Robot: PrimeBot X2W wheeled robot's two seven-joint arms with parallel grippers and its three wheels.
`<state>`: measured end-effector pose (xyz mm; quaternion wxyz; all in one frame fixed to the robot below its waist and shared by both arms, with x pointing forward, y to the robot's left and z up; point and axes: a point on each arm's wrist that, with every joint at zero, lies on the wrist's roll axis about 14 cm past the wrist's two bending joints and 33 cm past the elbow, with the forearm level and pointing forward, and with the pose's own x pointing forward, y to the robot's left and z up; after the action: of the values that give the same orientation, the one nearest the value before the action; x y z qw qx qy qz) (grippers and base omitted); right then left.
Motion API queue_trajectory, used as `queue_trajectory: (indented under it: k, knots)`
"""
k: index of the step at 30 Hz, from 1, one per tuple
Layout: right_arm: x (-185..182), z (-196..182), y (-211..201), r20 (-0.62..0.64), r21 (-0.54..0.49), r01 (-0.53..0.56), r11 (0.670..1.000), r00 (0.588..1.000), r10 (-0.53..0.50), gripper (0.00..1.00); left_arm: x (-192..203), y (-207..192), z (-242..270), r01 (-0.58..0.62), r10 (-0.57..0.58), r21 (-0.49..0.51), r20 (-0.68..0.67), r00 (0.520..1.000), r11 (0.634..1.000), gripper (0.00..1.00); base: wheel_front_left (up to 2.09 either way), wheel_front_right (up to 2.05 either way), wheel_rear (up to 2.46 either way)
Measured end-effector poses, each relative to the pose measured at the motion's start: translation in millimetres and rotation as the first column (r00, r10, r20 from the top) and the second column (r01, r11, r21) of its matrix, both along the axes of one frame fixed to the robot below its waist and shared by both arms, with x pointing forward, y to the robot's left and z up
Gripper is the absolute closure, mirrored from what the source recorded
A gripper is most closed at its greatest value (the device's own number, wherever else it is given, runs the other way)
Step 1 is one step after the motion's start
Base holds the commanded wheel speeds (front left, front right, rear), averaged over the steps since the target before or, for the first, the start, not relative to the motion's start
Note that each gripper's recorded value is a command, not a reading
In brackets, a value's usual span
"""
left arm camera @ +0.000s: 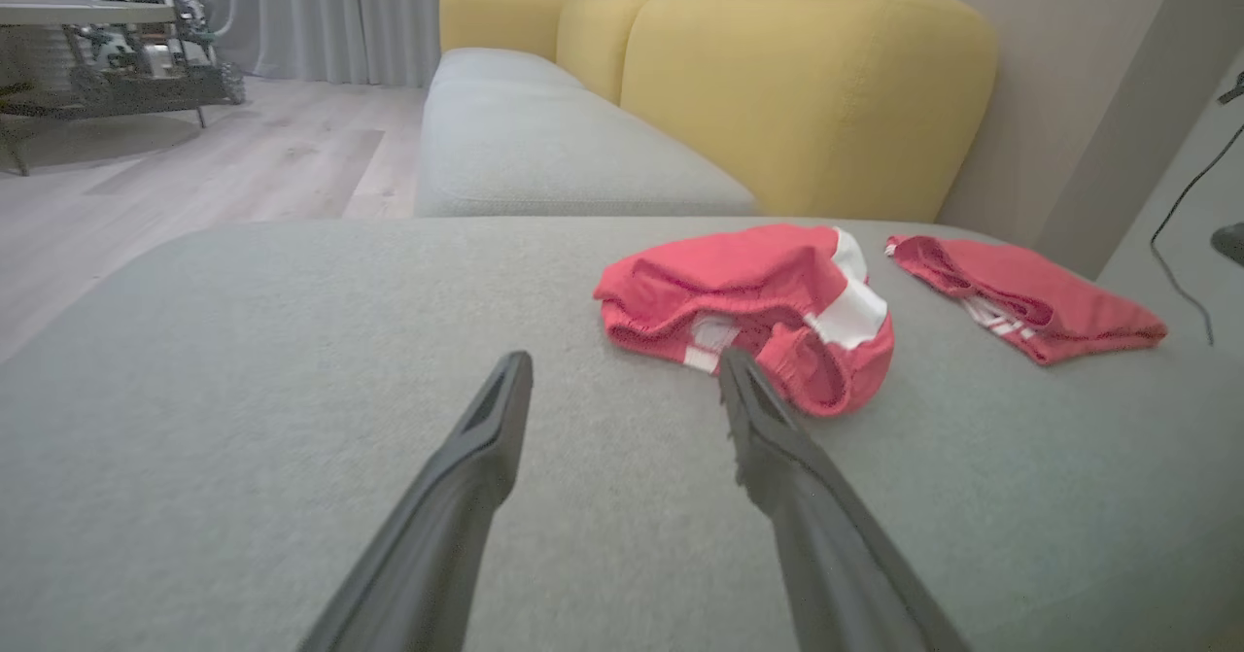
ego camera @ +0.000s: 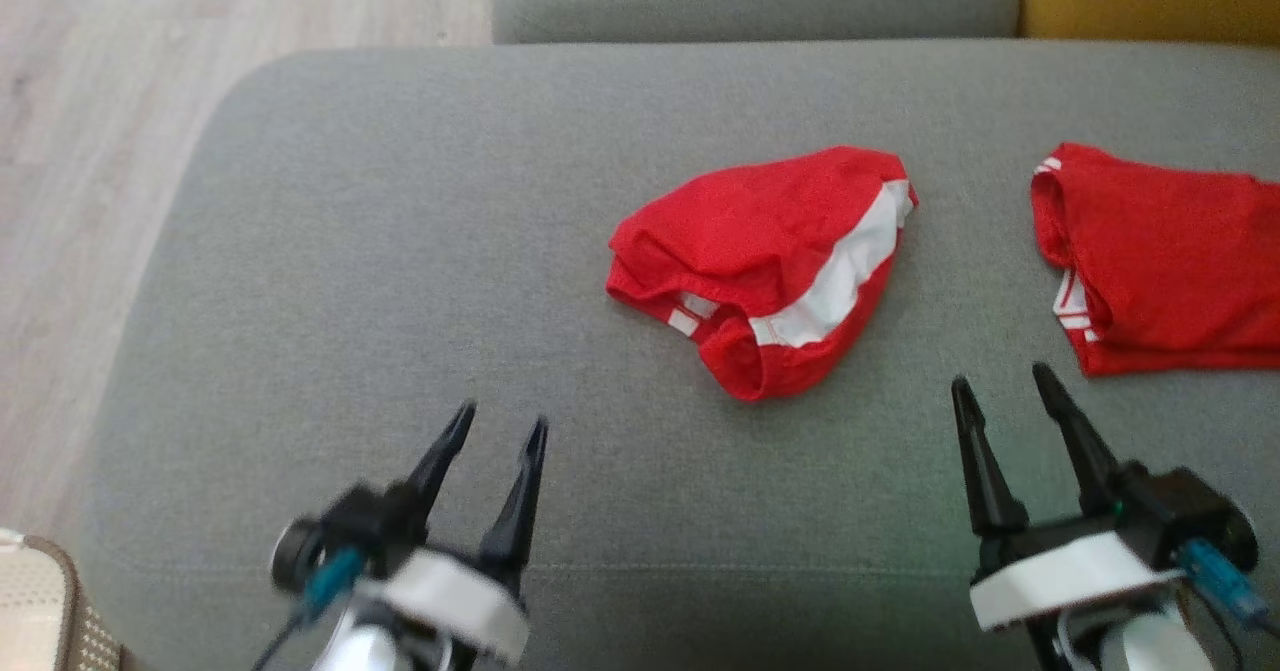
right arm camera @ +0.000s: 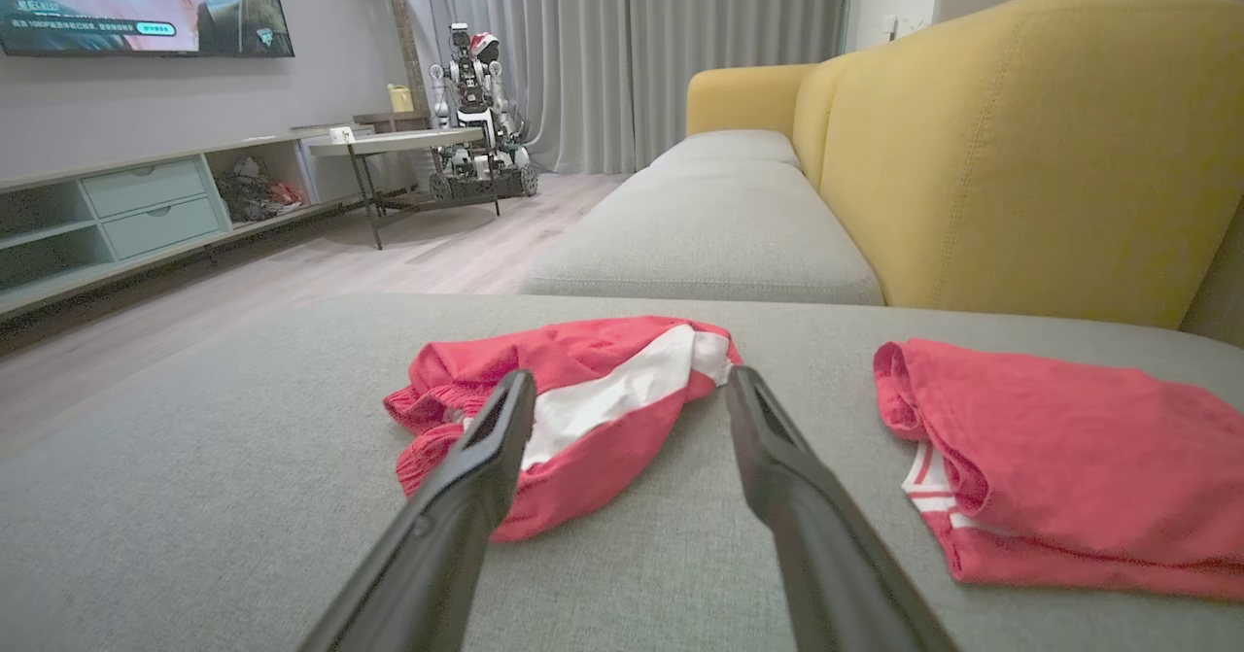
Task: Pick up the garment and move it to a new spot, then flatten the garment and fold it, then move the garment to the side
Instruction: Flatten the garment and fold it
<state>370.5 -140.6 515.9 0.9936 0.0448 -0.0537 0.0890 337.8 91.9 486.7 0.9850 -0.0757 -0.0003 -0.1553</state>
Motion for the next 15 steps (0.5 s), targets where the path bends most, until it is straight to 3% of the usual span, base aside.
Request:
queue_trajectory:
  k: [6,15]
  knots:
    - [15,8,-2,0.028,-0.016,0.008,1.0,1.0,-0.007,0.0,31,-39,-6,0.121,-0.124,-0.065,-0.052,0.991,0.991,0.0,0.0,0.0,0.0]
    - [35,-2,-15,0.012,-0.054,0.045,0.998,0.999,-0.044,0.0,61,-110,-24,0.326,-0.353,-0.163,-0.182,0.918,0.931,0.0,0.0,0.0,0.0]
